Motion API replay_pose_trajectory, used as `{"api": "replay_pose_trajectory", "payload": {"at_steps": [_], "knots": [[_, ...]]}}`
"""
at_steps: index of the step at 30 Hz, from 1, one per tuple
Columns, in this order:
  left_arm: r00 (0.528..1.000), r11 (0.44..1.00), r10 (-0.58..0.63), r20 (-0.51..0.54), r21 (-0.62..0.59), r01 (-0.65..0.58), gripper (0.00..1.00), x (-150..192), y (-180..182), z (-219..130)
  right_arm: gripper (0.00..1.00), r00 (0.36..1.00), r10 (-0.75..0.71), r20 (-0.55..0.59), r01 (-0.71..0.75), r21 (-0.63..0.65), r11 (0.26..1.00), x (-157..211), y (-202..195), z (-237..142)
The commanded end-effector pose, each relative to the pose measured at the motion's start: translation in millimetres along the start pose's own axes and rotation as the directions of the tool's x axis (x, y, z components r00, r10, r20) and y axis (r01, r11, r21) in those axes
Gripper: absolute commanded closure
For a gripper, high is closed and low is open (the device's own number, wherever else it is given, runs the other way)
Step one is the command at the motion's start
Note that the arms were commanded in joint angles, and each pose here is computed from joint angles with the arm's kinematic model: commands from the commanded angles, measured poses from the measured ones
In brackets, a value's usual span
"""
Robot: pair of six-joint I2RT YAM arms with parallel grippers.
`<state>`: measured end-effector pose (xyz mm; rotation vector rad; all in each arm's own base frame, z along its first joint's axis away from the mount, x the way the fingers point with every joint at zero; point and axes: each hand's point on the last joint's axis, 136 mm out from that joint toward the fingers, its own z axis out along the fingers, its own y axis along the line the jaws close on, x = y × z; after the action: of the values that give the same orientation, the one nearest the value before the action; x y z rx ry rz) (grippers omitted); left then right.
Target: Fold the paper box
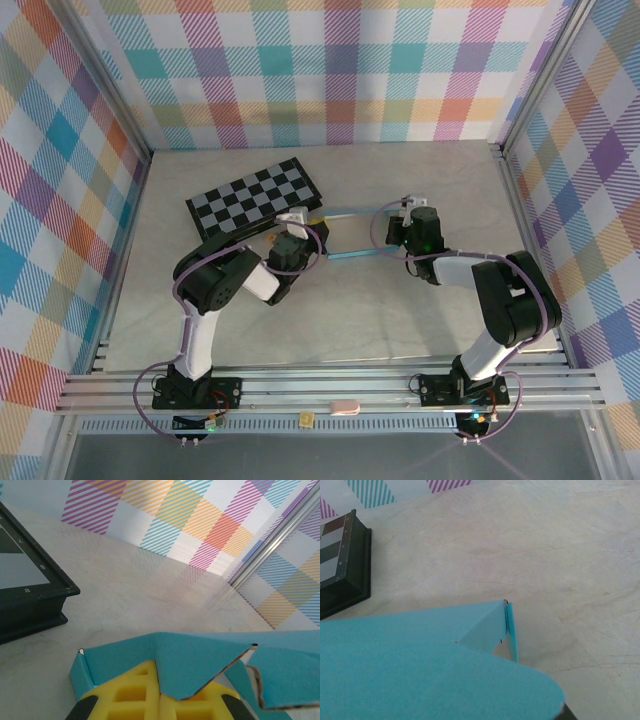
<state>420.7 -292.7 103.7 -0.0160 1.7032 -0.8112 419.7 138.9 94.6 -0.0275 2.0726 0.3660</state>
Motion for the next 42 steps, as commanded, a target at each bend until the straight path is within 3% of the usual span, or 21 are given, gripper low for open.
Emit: {"api": "replay_pose_trajectory", "payload": {"at_steps": [1,10,20,29,42], "knots": [[0.994,0.998,0.000,-0.112,0.056,0.007,1.00,41,-14,-7,0.99,0.995,0.012,-0.102,-0.016,-0.036,0.999,30,12,-5],[0.990,1.000,0.010,-0.138,0.028,-0.006,1.00,51,-9,-12,0.90,0.990,0.082,-0.119,-0.081,0.016,0.997,22,7,-16],[0.987,0.999,0.035,-0.158,0.031,-0.030,1.00,55,-10,-9,0.61,0.918,0.362,-0.163,-0.369,-0.013,0.929,11,25,-42],[0.982,0.998,0.062,-0.178,0.019,-0.059,1.00,54,-11,-5,0.54,0.867,0.443,-0.228,-0.460,-0.024,0.887,16,38,-56],[0.957,0.980,0.168,-0.236,-0.061,-0.188,1.00,60,-24,0,0.48,0.857,0.421,-0.297,-0.434,0.025,0.901,42,39,-88]]}}
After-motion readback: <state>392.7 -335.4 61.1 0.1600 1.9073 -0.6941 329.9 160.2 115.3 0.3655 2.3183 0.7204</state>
